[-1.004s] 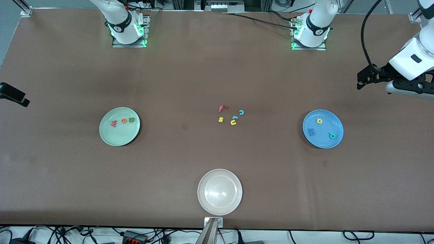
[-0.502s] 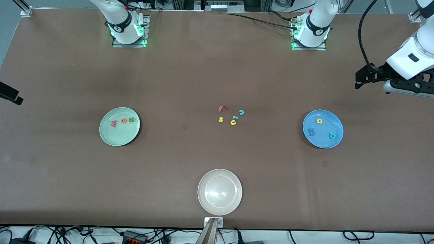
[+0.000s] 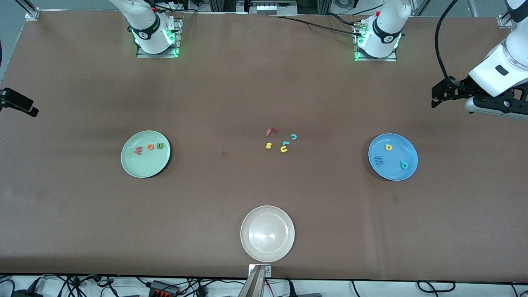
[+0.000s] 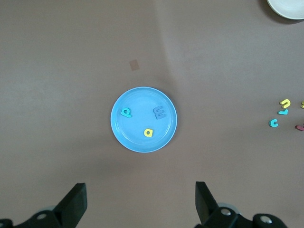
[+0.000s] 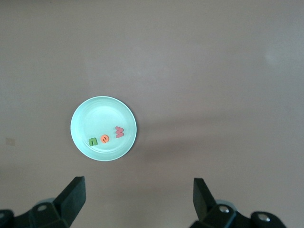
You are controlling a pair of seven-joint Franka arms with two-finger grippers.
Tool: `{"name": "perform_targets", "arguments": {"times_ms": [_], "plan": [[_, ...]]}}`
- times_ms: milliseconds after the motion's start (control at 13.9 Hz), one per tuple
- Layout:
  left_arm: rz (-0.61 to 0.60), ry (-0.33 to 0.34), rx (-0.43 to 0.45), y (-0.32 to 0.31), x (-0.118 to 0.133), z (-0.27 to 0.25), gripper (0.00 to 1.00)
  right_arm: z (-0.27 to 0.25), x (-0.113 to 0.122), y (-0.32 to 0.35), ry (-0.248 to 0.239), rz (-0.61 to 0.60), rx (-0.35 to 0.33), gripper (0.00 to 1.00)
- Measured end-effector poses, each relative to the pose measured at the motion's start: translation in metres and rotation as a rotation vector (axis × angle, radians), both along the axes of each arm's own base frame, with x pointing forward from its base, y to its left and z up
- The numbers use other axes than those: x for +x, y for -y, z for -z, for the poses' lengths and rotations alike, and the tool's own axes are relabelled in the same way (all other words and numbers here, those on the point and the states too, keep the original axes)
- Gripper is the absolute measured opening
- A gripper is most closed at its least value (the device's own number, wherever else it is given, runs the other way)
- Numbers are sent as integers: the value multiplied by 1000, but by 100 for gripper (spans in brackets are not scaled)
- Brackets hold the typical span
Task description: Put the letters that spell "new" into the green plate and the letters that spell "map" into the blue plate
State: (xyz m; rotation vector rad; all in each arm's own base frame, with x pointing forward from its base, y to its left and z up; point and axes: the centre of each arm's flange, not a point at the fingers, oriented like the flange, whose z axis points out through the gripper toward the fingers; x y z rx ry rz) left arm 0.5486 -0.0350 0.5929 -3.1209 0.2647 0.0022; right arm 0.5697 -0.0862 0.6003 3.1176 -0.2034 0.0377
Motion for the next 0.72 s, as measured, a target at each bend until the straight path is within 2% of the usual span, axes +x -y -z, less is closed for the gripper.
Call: {"name": "perform_targets", "arguments": {"times_ms": [717], "plan": [[0,-8,1,0,-1,1,100,5,-5,0,4,-1,-3,100]]}}
